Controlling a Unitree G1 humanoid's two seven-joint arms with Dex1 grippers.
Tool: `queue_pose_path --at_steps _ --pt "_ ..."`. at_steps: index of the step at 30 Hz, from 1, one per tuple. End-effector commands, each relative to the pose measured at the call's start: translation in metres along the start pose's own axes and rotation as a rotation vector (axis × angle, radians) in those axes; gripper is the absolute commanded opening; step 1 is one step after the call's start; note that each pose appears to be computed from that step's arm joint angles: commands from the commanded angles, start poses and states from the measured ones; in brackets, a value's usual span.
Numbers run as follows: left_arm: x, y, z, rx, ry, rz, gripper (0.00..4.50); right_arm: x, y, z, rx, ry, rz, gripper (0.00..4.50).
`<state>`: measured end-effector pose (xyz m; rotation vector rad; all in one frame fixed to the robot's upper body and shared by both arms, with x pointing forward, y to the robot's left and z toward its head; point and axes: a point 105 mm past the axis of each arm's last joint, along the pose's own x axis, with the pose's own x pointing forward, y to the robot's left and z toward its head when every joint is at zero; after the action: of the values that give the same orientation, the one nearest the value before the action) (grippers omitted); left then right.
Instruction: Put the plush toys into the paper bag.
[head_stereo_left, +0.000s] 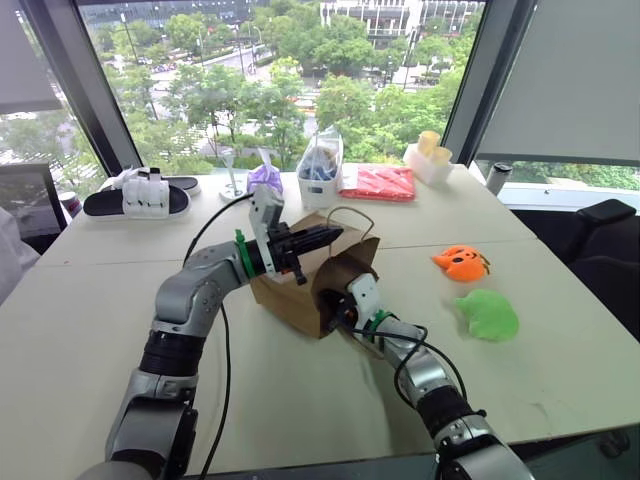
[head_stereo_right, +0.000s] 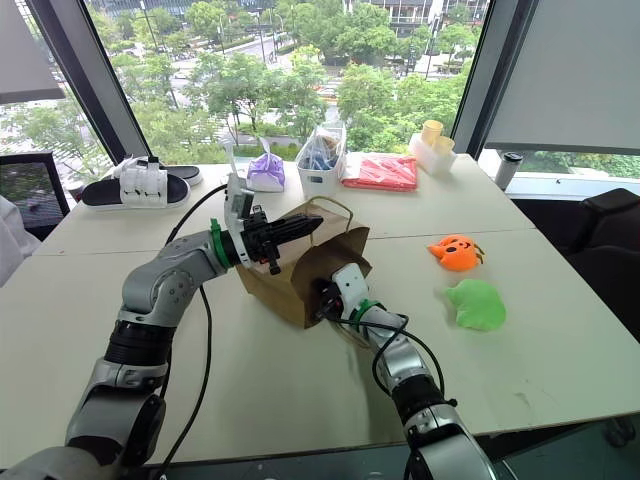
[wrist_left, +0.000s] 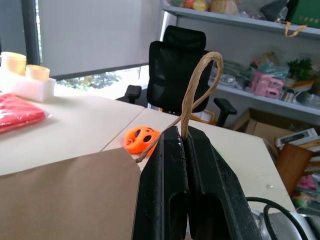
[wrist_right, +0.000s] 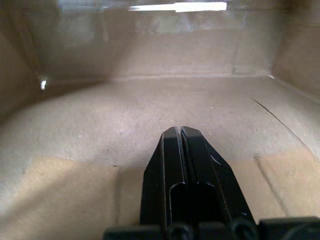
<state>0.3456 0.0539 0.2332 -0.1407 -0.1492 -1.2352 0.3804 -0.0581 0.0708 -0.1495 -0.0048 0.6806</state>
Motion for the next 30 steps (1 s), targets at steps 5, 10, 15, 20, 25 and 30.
queue_pose_path --at_steps 5,10,15,20,25,30 --pt "0.002 -0.011 0.006 0.047 -0.002 -0.051 0.04 -0.036 -0.005 0.051 0.051 -0.181 -0.035 0.0" --pt "0.002 -0.013 0.003 0.05 0.013 -0.07 0.04 -0.099 -0.022 0.078 0.182 -0.234 -0.173 0.0" --pt "0.002 -0.014 0.0 0.047 0.026 -0.091 0.0 -0.149 -0.068 0.085 0.212 -0.232 -0.433 0.53" --pt "0.004 -0.015 -0.003 0.043 0.031 -0.104 0.0 -0.201 -0.122 0.073 -0.013 -0.044 -0.762 2.86" --pt "0.008 -0.016 -0.005 0.043 0.028 -0.11 0.0 -0.213 -0.129 0.057 -0.129 0.139 -0.815 4.45" --pt "0.011 -0.016 -0.007 0.043 0.024 -0.106 0.0 -0.213 -0.127 0.039 -0.033 0.206 -0.818 4.45"
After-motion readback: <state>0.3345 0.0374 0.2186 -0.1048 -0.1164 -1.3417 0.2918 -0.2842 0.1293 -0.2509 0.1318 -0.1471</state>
